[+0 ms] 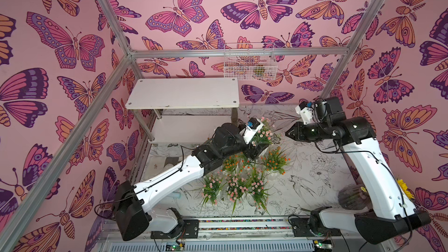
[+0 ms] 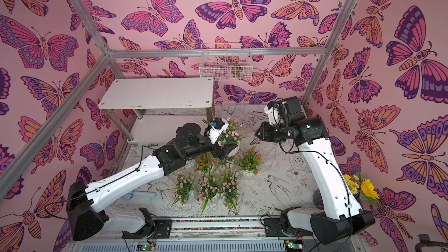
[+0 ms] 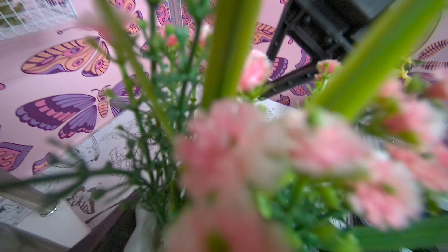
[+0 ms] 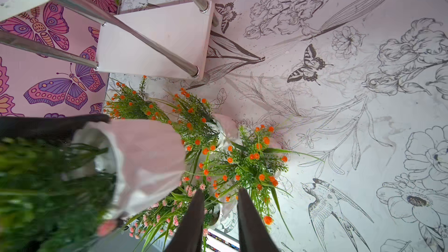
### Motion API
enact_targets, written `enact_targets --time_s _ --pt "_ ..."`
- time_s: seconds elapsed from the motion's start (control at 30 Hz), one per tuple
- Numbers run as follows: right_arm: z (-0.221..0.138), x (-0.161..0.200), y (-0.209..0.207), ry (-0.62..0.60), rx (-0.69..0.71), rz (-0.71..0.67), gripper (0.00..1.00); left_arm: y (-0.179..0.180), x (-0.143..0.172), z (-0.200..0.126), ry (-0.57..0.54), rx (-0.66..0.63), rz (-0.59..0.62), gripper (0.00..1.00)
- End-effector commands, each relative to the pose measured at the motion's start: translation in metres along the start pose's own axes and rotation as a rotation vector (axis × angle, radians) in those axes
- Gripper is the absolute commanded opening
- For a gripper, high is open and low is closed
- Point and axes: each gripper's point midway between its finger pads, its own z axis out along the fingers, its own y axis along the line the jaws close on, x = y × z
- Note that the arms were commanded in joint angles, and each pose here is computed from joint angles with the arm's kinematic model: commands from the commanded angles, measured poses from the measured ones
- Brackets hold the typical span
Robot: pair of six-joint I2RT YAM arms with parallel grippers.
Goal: Place the baby's breath potted plants on the rack by color
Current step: Place the baby's breath potted plant on the rack.
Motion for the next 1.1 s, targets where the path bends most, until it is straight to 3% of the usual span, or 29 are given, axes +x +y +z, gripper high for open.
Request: enact_targets --time_s 0.0,0.67,1.07 --pt "0.001 0.002 -0.001 -0.008 -0.020 0.011 0.27 0.011 -0.046 -0.021 -0.101 -0.042 0.033 0.54" --pt "0.017 0.012 -0.005 0.020 -0.054 0.037 0.27 0.077 -0.120 -0.020 -0.164 -0.179 0.017 0.54" --pt "0.016 0.016 -0.006 0.017 -0.053 0.036 0.27 0.123 -0.147 -0.040 -0.195 -0.289 0.022 0.54"
